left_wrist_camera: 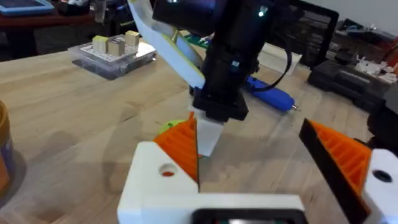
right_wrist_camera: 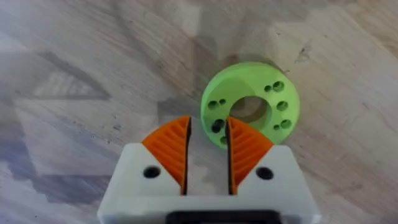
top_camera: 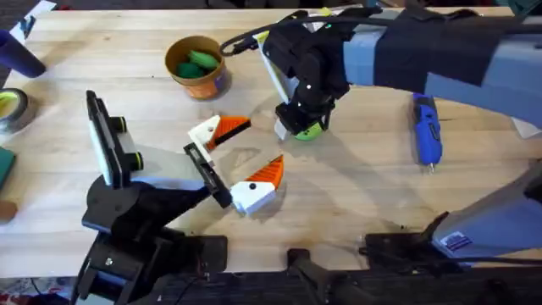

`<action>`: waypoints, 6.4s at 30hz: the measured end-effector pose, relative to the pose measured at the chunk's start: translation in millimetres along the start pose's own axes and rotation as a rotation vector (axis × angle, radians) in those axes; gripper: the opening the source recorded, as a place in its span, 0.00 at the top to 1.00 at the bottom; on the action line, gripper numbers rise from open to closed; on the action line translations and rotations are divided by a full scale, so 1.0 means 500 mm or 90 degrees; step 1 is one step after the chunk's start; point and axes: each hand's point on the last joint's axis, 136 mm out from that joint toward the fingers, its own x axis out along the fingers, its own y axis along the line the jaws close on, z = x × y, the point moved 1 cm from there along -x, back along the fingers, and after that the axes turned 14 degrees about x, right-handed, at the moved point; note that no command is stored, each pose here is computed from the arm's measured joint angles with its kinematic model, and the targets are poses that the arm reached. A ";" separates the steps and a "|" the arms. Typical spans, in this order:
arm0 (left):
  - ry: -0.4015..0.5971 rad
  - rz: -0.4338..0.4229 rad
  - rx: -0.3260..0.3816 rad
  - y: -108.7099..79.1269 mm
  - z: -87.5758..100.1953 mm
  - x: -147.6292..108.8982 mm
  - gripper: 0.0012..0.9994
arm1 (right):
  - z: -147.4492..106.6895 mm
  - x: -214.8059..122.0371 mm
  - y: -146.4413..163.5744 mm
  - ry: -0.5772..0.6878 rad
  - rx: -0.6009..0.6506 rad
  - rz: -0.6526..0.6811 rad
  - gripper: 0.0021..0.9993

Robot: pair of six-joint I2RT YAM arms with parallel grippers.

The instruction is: Pick up the gripper from the table and insert it into the empty holder that is missing its gripper. Then pick up a screw, insert it into the mounting hole, and use the screwdriver to tighten it. Finally, clean up the table by picking up the vegetable and placing it into the bucket.

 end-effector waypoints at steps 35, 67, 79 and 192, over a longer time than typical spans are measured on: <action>0.000 0.000 0.000 0.000 0.000 0.000 0.01 | 0.018 -0.130 -0.008 0.022 0.002 -0.031 1.00; -0.004 -0.096 0.034 -0.049 -0.001 -0.004 0.01 | -0.043 -0.441 0.268 -0.154 -0.261 0.106 1.00; -0.004 -0.099 0.036 -0.050 -0.001 -0.004 0.01 | -0.030 -0.447 0.280 -0.175 -0.257 0.119 1.00; -0.003 -0.101 0.034 -0.051 -0.002 -0.004 0.01 | -0.017 -0.286 0.309 -0.001 -0.319 0.143 1.00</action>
